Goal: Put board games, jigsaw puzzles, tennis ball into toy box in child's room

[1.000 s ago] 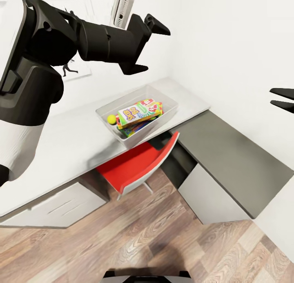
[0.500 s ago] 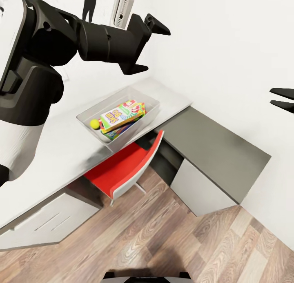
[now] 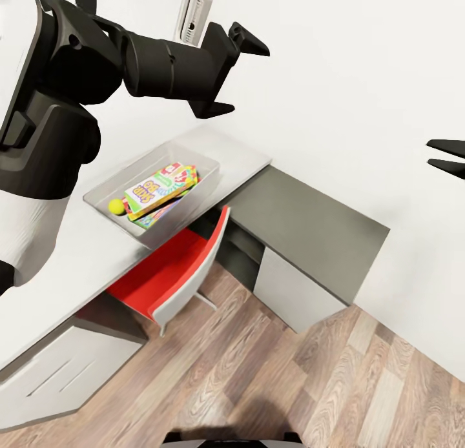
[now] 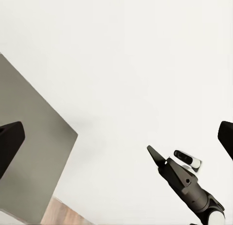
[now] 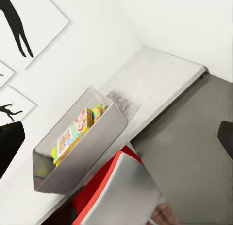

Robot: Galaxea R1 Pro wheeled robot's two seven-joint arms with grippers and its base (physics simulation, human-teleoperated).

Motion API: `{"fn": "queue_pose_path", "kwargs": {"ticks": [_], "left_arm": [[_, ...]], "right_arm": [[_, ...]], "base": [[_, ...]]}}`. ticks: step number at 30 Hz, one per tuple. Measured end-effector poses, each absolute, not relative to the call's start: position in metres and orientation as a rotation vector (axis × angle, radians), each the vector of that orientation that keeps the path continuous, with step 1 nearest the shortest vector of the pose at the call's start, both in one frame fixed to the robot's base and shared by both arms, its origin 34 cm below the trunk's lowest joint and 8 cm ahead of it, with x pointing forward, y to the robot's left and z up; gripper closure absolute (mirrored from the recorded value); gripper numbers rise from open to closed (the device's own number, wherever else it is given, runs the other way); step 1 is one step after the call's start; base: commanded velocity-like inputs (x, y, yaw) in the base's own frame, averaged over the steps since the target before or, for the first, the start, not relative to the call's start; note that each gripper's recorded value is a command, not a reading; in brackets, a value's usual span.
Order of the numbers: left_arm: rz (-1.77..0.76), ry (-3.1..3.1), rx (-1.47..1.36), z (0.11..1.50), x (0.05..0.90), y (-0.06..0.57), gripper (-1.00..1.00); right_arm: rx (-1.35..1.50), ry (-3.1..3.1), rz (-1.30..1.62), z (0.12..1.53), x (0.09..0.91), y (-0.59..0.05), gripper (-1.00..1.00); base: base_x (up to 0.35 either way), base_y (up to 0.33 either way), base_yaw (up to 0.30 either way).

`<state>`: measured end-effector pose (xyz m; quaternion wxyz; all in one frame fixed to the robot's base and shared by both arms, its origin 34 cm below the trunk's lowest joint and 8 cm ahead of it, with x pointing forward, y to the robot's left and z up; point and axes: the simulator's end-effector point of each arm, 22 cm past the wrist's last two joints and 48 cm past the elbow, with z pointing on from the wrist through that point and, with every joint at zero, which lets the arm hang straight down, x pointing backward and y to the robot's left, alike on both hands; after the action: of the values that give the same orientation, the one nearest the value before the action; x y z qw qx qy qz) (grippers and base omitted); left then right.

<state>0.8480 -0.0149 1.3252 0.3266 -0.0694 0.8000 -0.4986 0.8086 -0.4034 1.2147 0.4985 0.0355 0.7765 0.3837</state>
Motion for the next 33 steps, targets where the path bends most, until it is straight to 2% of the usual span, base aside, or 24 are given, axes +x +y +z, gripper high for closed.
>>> {"fn": "queue_pose_path", "kwargs": {"ticks": [26,33], "left_arm": [[-1.304,2.085,-0.173,1.334,0.844,-0.015,-1.0],[-1.301,2.086,-0.169,1.335,0.842,-0.016,-1.0]], "right_arm": [[0.08,1.868,0.929,1.223,0.806,-0.403,-1.0],[0.078,1.865,0.934,1.224,0.806,-0.401,-1.0]], "base": [[0.0,0.001,-0.271],[0.0,0.0,-0.164]]}}
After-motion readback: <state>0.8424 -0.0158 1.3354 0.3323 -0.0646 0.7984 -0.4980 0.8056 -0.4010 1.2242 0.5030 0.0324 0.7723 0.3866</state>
